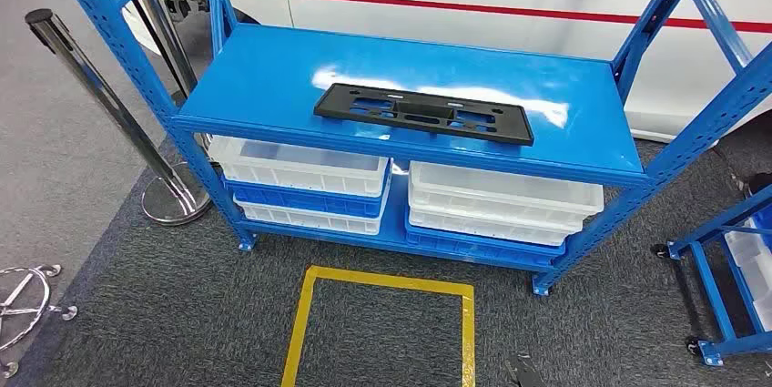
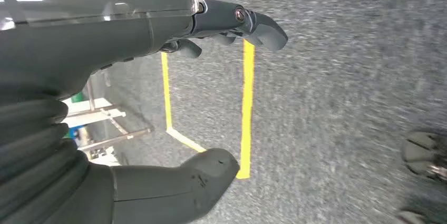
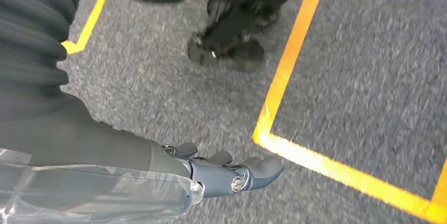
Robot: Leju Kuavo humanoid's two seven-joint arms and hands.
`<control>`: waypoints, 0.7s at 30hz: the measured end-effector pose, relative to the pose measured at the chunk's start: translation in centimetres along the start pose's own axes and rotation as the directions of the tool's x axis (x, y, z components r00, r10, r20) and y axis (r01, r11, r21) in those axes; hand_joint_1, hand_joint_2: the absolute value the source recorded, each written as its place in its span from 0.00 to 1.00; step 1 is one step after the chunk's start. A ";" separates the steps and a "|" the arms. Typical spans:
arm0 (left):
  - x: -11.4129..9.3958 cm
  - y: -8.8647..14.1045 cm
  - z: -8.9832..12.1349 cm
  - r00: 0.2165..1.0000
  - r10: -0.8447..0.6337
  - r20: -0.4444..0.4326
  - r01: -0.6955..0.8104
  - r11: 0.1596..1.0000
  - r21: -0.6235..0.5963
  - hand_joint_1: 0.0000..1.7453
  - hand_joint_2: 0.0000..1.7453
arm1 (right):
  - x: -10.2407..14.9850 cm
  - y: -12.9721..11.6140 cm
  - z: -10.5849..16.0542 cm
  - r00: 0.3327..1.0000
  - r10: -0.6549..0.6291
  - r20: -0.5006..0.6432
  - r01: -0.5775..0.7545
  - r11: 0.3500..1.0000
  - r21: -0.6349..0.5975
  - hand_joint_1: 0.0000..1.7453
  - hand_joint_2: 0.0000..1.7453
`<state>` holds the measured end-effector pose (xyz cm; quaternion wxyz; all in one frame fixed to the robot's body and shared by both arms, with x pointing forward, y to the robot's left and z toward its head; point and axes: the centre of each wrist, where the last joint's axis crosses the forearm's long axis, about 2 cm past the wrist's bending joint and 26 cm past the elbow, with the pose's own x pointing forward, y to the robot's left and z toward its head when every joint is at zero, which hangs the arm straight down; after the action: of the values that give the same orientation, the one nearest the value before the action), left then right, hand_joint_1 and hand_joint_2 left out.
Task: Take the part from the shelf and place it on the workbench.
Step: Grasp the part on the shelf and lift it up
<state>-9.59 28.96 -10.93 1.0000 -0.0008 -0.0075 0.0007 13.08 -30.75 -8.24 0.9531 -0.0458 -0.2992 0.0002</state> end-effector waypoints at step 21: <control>8.4 -1.7 -0.7 0.962 -0.027 0.273 0.041 0.998 -0.045 0.00 0.00 | 6.7 0.5 -2.3 0.969 -0.017 0.248 0.029 0.999 -0.043 0.00 1.00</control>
<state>-1.20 27.25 -11.46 0.9890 -0.0258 -0.1449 -0.0166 19.89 -30.31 -6.29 0.9070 -0.0638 -0.4160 -0.0121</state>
